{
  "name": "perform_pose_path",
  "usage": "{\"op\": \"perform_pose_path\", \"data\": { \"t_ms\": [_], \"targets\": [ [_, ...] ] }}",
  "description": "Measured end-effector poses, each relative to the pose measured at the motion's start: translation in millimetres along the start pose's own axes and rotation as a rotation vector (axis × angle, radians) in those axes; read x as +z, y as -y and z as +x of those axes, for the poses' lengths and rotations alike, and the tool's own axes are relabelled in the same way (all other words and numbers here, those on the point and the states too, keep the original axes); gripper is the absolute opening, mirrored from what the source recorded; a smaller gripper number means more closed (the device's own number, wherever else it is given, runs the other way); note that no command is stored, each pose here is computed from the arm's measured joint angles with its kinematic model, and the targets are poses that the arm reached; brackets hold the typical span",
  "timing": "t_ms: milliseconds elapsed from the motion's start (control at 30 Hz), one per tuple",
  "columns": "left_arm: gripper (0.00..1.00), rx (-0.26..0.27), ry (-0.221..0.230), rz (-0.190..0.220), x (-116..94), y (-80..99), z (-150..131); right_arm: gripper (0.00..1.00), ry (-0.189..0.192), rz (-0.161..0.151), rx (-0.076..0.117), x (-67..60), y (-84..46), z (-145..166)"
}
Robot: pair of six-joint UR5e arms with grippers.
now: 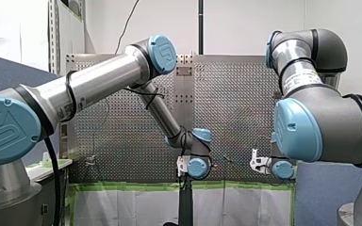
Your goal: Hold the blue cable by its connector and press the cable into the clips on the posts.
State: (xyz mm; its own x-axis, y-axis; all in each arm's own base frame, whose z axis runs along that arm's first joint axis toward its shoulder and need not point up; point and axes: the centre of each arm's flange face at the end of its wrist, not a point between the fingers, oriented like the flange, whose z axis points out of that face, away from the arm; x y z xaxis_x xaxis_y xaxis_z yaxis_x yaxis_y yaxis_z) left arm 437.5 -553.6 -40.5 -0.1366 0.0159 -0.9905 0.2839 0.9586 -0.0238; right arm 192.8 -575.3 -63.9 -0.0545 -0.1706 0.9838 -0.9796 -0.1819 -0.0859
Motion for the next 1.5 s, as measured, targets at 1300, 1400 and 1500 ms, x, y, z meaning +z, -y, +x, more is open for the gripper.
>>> {"op": "perform_pose_path", "data": {
  "t_ms": [1300,1400,1500],
  "targets": [
    [0.0,0.012,-0.011,0.028,20,15.3,16,0.0,-0.018,-0.04,0.003,20.0,-28.3,14],
    [0.0,0.015,-0.013,0.026,19,15.2,16,0.0,-0.018,-0.038,0.002,19.8,-27.4,14],
    [0.0,0.018,-0.016,0.026,19,15.2,16,0.0,-0.016,-0.037,0.002,19.6,-26.8,13]
  ]
}}
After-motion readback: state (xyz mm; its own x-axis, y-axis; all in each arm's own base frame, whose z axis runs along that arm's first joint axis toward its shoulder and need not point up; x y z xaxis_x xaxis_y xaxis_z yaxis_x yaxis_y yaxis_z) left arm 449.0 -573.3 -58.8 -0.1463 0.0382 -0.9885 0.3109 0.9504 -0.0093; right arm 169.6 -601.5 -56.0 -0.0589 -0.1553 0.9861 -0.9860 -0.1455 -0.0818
